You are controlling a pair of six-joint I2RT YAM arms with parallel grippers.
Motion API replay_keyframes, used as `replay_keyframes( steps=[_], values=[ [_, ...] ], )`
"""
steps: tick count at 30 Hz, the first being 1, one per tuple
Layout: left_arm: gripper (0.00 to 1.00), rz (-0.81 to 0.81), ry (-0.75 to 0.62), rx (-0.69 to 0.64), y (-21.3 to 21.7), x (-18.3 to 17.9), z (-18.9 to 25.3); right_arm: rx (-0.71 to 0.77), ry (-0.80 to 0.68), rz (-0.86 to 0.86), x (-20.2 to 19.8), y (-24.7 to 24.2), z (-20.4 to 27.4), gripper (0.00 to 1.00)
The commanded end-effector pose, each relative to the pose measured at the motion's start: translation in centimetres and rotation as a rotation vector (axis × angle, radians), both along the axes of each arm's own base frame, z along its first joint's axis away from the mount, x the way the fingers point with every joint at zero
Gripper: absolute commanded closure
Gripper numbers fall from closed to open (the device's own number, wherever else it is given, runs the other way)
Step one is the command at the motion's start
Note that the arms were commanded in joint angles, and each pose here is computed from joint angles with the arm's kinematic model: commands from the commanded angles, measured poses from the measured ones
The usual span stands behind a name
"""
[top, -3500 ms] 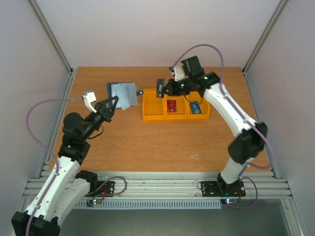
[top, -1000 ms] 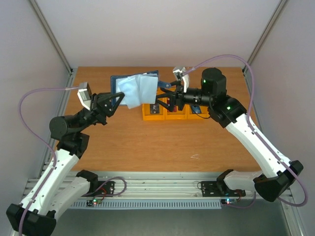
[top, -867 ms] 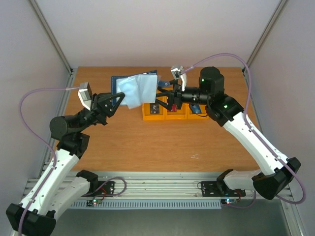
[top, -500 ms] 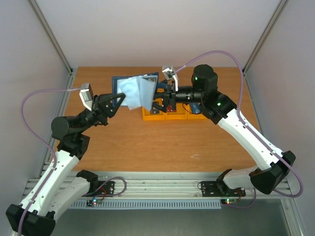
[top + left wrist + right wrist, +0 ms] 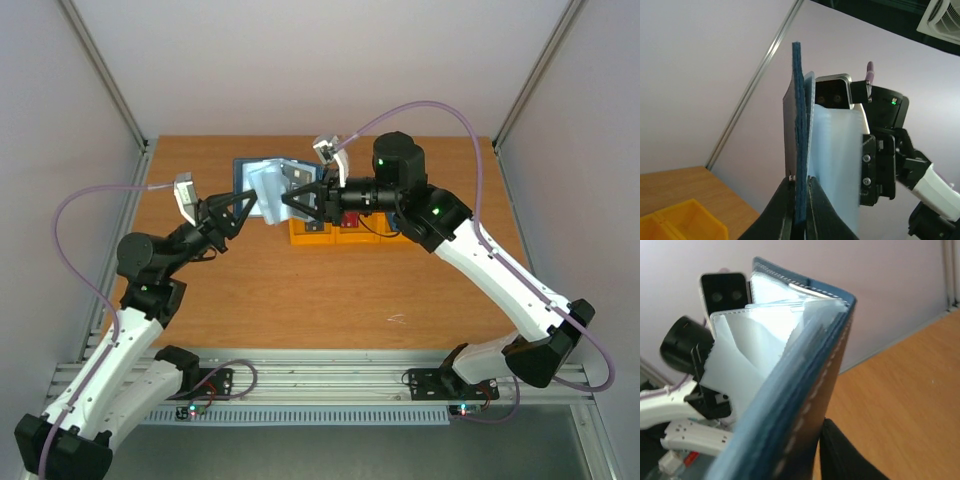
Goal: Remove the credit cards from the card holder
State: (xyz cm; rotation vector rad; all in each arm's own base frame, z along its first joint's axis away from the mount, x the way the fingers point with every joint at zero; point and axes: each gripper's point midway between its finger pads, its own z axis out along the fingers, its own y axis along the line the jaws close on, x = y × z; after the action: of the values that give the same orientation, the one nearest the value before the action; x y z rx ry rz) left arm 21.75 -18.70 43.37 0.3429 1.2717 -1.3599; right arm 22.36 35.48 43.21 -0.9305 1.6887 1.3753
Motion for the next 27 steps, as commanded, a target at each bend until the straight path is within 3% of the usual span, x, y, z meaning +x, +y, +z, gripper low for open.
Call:
replay_keyframes(
  steps=[1,4,7,10,13,17,19,22,23,25,27],
  values=[
    [0.88,-0.003,0.000,0.031,-0.3,0.0,-1.2,-0.066,-0.015,-0.094,1.1,0.2,-0.2,0.86],
    [0.56,-0.028,-0.022,0.060,-0.6,-0.5,-1.6,-0.130,0.006,-0.172,2.2,-0.2,-1.4,0.98],
    [0.32,-0.061,-0.059,0.088,-0.9,-1.4,-1.9,-0.170,0.019,-0.215,2.6,-0.7,-2.2,0.99],
    [0.21,-0.089,-0.061,0.094,-1.1,-1.9,-2.0,-0.205,0.023,-0.208,2.5,-0.7,-2.9,0.99],
    [0.20,-0.058,-0.036,0.094,-1.0,-1.0,-2.4,-0.243,0.013,-0.135,1.1,0.0,-3.5,0.99],
    [0.29,-0.007,-0.001,0.102,-0.8,0.2,-3.2,-0.201,-0.014,0.065,-2.5,1.8,-2.7,0.99],
    [0.41,-0.028,0.001,0.105,-1.0,0.0,-3.4,-0.195,-0.016,0.075,-2.7,1.8,-2.5,0.99],
    [0.68,-0.048,-0.010,0.116,-1.1,-0.5,-3.5,-0.195,-0.027,0.071,-2.8,1.6,-2.5,0.96],
    [0.79,-0.048,-0.016,0.118,-1.1,-0.6,-3.4,-0.193,-0.030,0.078,-3.0,1.5,-2.4,0.92],
    [0.98,-0.051,-0.025,0.118,-1.1,-0.8,-3.3,-0.180,-0.041,0.104,-3.6,1.2,-2.2,0.72],
    [1.00,-0.061,-0.027,0.108,-1.1,-1.0,-3.1,-0.151,-0.051,0.112,-4.0,0.4,-2.0,0.54]
  ],
)
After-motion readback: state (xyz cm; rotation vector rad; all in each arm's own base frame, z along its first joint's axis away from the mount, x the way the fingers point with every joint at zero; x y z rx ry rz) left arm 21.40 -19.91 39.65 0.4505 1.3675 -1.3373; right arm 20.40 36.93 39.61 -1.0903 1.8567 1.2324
